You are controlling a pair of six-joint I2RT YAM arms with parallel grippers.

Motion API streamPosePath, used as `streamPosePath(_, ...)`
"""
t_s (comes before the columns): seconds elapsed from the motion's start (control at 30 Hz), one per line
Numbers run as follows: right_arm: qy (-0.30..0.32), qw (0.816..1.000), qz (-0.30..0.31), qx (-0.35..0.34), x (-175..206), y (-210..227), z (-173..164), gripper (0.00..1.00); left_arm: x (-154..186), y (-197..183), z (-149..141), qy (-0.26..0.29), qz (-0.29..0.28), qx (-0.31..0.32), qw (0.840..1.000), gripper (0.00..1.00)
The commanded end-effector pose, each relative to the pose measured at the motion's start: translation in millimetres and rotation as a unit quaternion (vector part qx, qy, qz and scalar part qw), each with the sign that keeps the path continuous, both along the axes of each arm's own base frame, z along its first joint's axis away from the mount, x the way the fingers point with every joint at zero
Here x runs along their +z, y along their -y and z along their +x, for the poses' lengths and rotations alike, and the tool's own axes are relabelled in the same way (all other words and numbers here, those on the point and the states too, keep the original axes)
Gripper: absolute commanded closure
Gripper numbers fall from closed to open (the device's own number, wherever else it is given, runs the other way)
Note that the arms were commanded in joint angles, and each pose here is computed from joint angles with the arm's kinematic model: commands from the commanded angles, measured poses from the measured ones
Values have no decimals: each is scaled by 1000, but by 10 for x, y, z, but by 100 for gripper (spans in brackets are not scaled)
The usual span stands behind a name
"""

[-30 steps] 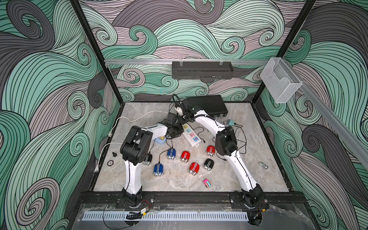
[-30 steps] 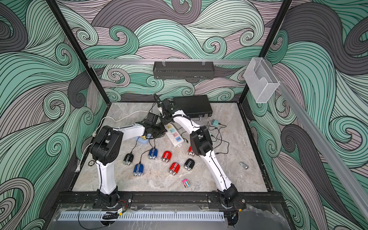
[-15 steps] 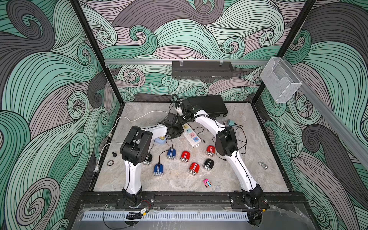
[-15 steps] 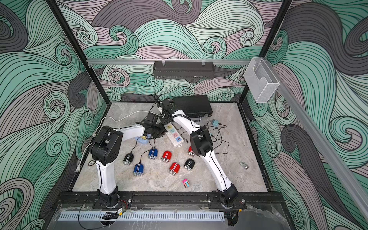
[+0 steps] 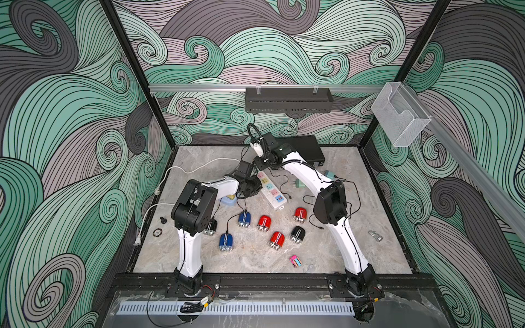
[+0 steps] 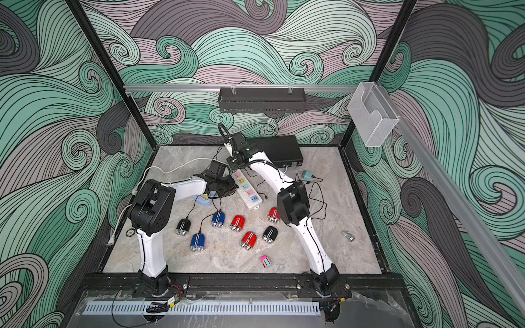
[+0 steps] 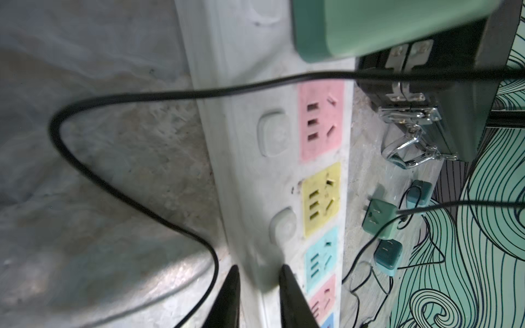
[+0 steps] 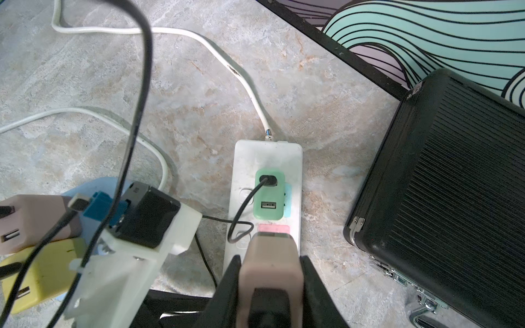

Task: Unplug the electric shaver
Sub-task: Remove the plug from the socket, then place the plug at the center of the board.

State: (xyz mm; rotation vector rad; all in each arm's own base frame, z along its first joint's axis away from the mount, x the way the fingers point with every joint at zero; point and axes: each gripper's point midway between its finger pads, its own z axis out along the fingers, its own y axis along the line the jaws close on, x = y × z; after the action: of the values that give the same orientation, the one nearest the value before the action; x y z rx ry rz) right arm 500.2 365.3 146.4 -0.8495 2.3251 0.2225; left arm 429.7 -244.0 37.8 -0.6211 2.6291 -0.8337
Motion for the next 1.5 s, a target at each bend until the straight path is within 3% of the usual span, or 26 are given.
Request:
streamPosePath(0.0,16,1000,0,-6,249,82,-59,76,-328,-194,-250,-63,56,3,996,76)
streamPosePath(0.57,82,993,28,-81,1158,691,-509,75,15,-129,-171,-20,78,-24,996,74)
streamPosePath(1.07,160,970,57,-176,1932,1659,-1296,74,315,-96,-138,16,95,-47,994,73)
streamPosePath(1.23,154,965,38,-210,1910,2052,-1628,74,427,-63,-122,27,99,-56,993,73)
streamPosePath(1.47,109,961,0,-254,1426,2486,-2032,72,525,-46,-137,38,104,-64,992,72)
